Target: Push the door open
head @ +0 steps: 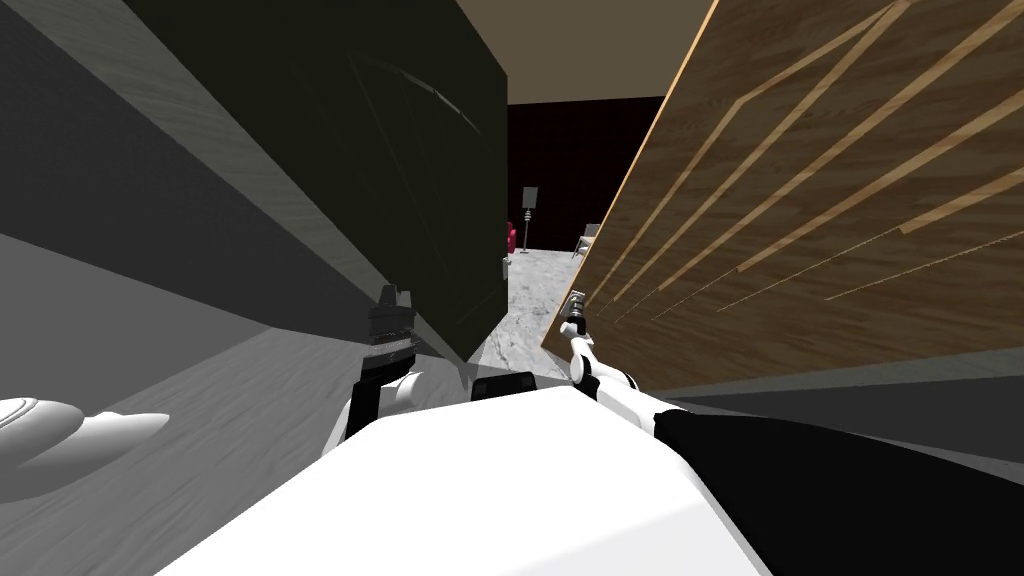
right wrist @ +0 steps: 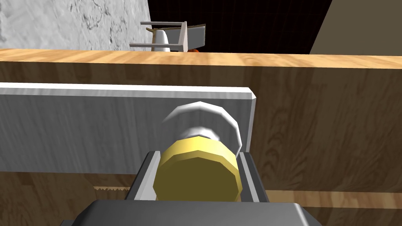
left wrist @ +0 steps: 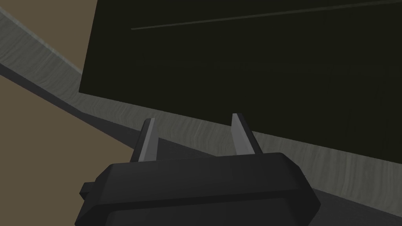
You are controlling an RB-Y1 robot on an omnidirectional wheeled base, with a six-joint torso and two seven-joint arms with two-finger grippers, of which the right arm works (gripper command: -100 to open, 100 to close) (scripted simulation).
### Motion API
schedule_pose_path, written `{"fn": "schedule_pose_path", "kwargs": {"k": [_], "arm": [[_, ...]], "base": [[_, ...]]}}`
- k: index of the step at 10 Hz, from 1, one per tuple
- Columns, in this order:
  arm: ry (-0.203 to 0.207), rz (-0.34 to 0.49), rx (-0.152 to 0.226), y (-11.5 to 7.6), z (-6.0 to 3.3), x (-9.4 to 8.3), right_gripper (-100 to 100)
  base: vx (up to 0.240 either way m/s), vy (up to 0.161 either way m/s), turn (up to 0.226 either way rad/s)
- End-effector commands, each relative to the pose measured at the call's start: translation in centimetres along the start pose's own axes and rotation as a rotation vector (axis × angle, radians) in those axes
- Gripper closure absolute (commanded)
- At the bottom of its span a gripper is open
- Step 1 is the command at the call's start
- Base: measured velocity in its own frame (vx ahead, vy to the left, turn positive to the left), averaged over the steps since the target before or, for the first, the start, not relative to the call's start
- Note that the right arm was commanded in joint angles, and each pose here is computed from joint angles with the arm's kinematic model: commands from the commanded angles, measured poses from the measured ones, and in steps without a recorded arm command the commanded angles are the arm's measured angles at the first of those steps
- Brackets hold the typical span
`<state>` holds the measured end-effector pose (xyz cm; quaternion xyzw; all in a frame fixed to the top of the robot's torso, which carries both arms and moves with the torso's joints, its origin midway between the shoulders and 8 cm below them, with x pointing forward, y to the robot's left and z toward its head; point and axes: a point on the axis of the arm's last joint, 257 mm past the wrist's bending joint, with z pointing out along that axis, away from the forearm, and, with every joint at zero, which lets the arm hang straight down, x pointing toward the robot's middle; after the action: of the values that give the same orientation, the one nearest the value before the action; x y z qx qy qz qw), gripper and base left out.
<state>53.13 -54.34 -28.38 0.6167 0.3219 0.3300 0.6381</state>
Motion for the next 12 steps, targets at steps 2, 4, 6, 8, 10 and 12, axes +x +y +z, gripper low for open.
{"fn": "schedule_pose_path", "kwargs": {"k": [2,4,6,8,10,12], "arm": [[-0.048,-0.004,-0.019,0.8,0.60,-1.9,100],[-0.072,-0.004,-0.012,0.5,0.52,-2.5,100],[-0.094,-0.003,-0.004,0.2,0.42,-3.1,100],[-0.124,-0.002,0.007,-0.2,0.25,-3.8,100],[-0.147,-0.001,0.017,-0.6,0.07,-4.4,100],[-0.169,0.000,0.027,-1.0,-0.13,-4.9,100]], "base": [[0.102,-0.014,0.011],[0.090,-0.021,0.016],[0.097,-0.011,0.009],[0.093,-0.020,0.015],[0.109,-0.027,0.015],[0.114,-0.021,0.005]]}}
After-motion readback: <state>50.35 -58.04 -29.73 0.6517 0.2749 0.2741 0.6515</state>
